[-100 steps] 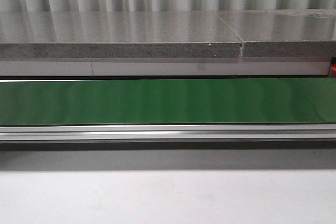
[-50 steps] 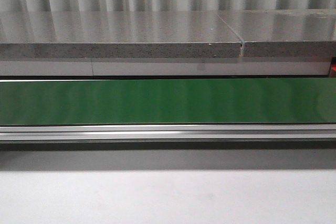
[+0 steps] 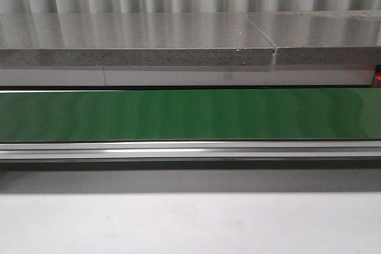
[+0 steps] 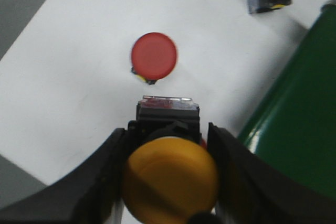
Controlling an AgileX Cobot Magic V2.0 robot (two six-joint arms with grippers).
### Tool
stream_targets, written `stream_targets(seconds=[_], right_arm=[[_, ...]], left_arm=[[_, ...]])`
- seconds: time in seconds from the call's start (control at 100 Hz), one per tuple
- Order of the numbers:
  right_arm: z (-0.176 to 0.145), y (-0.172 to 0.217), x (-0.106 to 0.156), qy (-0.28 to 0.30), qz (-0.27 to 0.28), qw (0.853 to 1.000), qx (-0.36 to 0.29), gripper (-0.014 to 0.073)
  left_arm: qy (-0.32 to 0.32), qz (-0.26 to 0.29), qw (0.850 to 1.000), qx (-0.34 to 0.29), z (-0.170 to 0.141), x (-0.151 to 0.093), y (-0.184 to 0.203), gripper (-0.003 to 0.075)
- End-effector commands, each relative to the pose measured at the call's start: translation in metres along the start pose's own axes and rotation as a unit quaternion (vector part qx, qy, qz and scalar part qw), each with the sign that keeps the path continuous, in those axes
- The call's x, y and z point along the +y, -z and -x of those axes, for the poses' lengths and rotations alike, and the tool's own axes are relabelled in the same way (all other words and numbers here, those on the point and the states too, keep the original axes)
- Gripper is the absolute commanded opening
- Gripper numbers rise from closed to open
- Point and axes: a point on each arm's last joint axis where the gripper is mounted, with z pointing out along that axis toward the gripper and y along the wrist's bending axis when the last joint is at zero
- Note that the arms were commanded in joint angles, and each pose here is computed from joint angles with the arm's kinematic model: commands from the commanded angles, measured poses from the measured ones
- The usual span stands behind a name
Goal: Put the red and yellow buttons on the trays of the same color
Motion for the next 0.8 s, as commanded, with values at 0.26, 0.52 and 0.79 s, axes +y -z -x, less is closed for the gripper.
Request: stream_targets(seconds=[0.26,0.52,0.79], right_arm=[[0.012,0.004,-0.001,0.004,-0.005,0.999,-0.038,-0.0066],[0.012,0.004,-0.001,0.004,-0.005,0.999,-0.038,-0.0066],[0.012,0.004,-0.001,0.004,-0.005,0.999,-0.038,-0.0066]], left_arm=[[-0.11,-0.059,0.992,-0.027,0.004,-0.068,0.017,0.0146],[-0.148,-0.069,0.987,0.008,0.007,-0.097,-0.006,0.0146],[-0.152,-0.07,0.986,0.026,0.008,-0.103,-0.017,0.015]])
